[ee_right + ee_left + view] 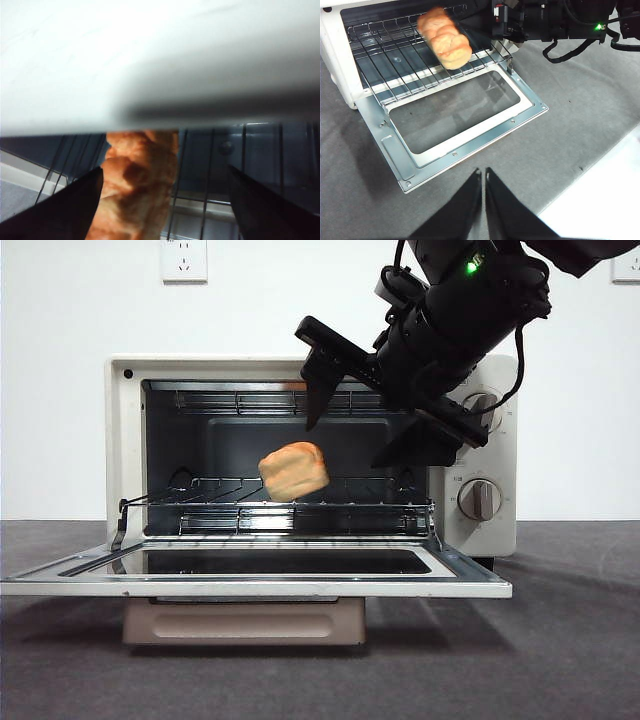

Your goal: The left arm flap open the oven, the right arm pick bread and place it into oven, the left arm flap close the oven

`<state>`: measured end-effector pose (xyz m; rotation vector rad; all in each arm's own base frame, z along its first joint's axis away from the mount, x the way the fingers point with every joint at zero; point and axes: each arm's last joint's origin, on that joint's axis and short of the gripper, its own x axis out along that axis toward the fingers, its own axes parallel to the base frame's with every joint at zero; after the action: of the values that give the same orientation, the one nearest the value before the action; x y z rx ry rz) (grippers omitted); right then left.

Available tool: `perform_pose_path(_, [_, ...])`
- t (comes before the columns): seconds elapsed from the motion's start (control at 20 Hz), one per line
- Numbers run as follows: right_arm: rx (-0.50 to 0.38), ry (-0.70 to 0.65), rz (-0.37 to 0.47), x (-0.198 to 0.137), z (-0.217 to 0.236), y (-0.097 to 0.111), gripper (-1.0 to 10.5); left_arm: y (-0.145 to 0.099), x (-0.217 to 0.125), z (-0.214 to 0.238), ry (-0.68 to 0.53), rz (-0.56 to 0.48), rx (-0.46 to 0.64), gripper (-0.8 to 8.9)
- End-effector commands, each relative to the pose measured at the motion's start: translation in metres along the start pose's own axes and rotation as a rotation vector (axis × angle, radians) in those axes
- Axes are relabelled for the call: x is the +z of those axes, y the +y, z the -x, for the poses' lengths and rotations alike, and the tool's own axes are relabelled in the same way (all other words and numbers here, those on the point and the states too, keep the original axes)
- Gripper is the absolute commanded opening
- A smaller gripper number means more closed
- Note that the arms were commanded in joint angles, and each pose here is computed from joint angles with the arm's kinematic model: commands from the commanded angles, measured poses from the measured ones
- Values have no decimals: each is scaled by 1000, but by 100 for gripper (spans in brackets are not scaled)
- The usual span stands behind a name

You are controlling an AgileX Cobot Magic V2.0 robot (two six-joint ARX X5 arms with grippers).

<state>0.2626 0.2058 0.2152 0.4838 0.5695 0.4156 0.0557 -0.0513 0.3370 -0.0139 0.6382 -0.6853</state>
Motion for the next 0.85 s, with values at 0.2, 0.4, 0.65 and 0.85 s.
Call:
perform_pose_path(0.2, [61, 27, 10, 0, 5, 12, 393, -2, 4, 4, -22, -5, -8, 16])
perform_pose_path(0.4, [84, 53, 49, 5, 35, 29, 393, 0, 6, -4, 1, 24, 52, 16])
perform_pose_path(0.65, [142, 68, 191, 22, 103, 41, 393, 0, 17, -41, 147, 58, 94, 16])
perform_pose_path(0.85, [183, 90, 341, 30, 166, 34, 392, 12, 28, -73, 215, 122, 95, 14])
